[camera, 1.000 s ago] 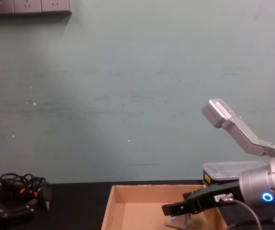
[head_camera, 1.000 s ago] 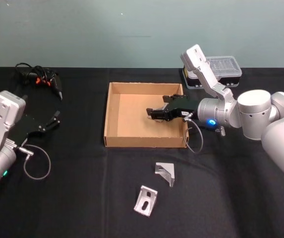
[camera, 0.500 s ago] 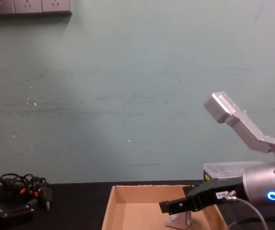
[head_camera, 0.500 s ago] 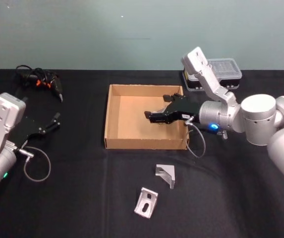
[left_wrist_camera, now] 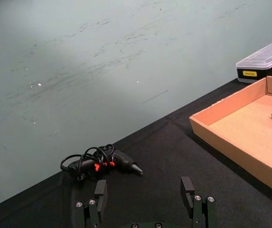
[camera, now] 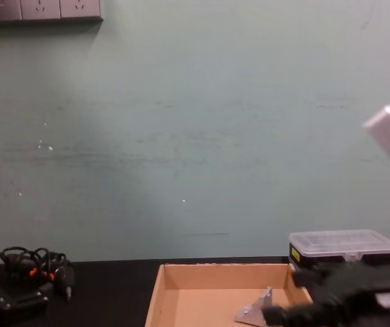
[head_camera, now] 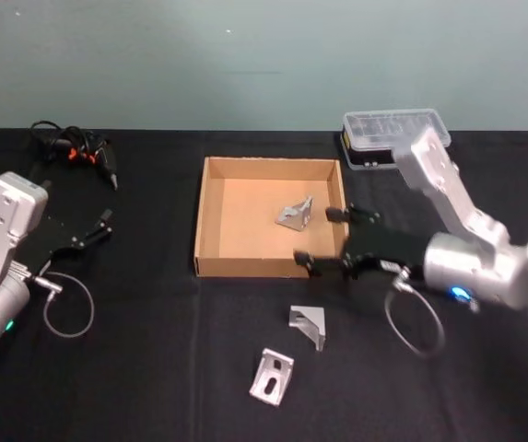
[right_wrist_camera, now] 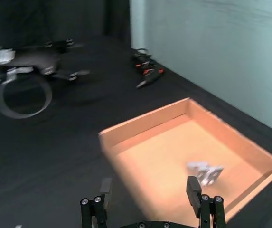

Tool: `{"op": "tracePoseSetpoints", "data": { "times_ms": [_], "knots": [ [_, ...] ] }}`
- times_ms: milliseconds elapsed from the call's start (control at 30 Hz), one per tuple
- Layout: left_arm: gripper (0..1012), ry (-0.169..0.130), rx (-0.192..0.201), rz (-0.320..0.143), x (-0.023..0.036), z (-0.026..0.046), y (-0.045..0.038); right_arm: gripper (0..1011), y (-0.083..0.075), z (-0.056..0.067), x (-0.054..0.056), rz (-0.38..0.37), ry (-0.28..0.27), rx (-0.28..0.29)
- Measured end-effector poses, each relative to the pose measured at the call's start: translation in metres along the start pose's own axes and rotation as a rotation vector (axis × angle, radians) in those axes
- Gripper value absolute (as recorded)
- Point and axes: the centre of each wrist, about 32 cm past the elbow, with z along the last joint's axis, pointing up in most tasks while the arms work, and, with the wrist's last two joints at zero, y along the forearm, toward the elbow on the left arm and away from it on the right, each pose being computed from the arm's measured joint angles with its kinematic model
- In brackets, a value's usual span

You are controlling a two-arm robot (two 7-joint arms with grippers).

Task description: Use one hand to pick up the angle iron from the table and place it into the box.

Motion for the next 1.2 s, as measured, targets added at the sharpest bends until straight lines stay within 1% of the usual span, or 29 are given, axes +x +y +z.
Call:
{"op": "tracePoseSetpoints", "data": {
  "times_ms": [33,67,167,200,267,300,367,400,500,600,633,833,1033,1200],
  "knots": [
    [1011,0.0,0.0,0.0,0.0,0.0,0.0,1002,-0.006,-0.002,-0.004,0.007,-0.01,0.001],
    [1011,0.0,0.0,0.0,0.0,0.0,0.0,1002,-0.017,-0.006,-0.01,0.017,-0.029,0.002],
    [1011,0.0,0.0,0.0,0.0,0.0,0.0,1002,-0.033,-0.013,-0.019,0.034,-0.053,0.006],
    [1012,0.0,0.0,0.0,0.0,0.0,0.0,1002,-0.042,-0.018,-0.025,0.046,-0.069,0.013],
    [1011,0.0,0.0,0.0,0.0,0.0,0.0,1002,-0.05,-0.022,-0.03,0.057,-0.081,0.025],
    [1011,0.0,0.0,0.0,0.0,0.0,0.0,1002,-0.056,-0.028,-0.034,0.071,-0.081,0.032],
    [1011,0.0,0.0,0.0,0.0,0.0,0.0,1002,-0.06,-0.033,-0.037,0.086,-0.074,0.04],
    [1011,0.0,0.0,0.0,0.0,0.0,0.0,1000,-0.063,-0.038,-0.039,0.102,-0.065,0.047],
    [1011,0.0,0.0,0.0,0.0,0.0,0.0,1002,-0.065,-0.046,-0.041,0.123,-0.047,0.052],
    [1011,0.0,0.0,0.0,0.0,0.0,0.0,1002,-0.064,-0.051,-0.042,0.136,-0.035,0.049],
    [1011,0.0,0.0,0.0,0.0,0.0,0.0,1002,-0.063,-0.055,-0.042,0.144,-0.028,0.043],
    [1011,0.0,0.0,0.0,0.0,0.0,0.0,1002,-0.054,-0.066,-0.041,0.162,-0.005,0.021],
    [1011,0.0,0.0,0.0,0.0,0.0,0.0,1002,-0.043,-0.073,-0.04,0.172,0.008,0.001],
    [1011,0.0,0.0,0.0,0.0,0.0,0.0,1002,-0.035,-0.077,-0.037,0.178,0.009,-0.011]
  ]
}}
